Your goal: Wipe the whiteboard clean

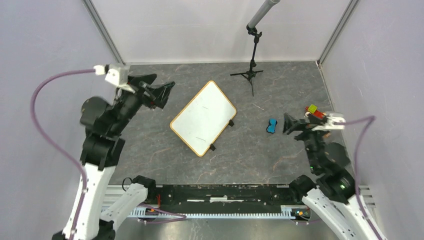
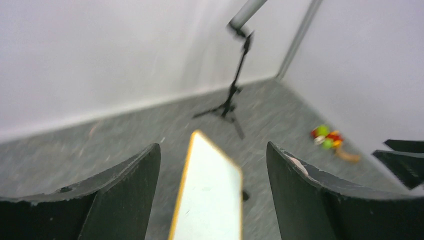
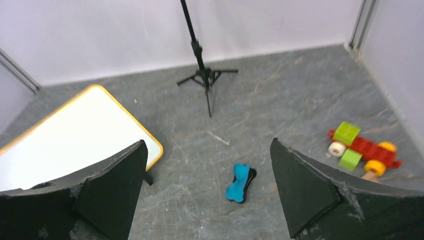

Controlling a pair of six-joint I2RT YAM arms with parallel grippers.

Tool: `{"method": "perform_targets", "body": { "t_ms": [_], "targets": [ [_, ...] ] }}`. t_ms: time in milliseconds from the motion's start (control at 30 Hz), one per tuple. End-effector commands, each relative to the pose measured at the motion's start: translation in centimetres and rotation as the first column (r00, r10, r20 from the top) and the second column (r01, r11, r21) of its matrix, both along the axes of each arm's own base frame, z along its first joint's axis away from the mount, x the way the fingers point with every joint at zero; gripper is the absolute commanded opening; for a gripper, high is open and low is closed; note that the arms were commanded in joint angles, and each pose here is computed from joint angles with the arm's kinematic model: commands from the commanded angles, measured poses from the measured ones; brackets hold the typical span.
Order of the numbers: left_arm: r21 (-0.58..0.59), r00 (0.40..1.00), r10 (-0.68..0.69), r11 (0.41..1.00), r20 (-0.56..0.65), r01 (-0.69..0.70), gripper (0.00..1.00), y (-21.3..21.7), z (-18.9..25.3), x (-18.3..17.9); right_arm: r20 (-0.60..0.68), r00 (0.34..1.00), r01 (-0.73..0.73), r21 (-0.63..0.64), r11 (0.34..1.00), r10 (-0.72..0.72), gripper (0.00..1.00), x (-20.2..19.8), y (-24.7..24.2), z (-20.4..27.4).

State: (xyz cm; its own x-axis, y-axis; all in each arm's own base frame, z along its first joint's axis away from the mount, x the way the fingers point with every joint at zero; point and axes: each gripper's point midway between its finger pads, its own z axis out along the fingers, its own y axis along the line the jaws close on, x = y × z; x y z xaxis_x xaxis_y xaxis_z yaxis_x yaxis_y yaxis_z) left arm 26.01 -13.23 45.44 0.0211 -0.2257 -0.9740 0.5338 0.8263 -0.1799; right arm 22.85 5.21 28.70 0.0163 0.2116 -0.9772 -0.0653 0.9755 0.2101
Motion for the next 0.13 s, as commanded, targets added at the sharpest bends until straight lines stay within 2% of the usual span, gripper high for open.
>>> {"method": "perform_targets", "body": {
  "t_ms": [0,100],
  "targets": [
    [-0.159,0.985,-0.143,0.975,0.097,0.157,0.84,-0.9,4.4,-6.2,0.077,0.997,0.035,-0.043,0.998,-0.031,0.98,-4.1,-3.4,5.0],
    [-0.195,0.975,-0.161,0.962,0.153,0.19,0.86,-0.2,5.6,-9.6,0.125,0.989,0.085,-0.008,0.996,-0.083,0.98,-6.2,-5.6,7.8]
  ]
}}
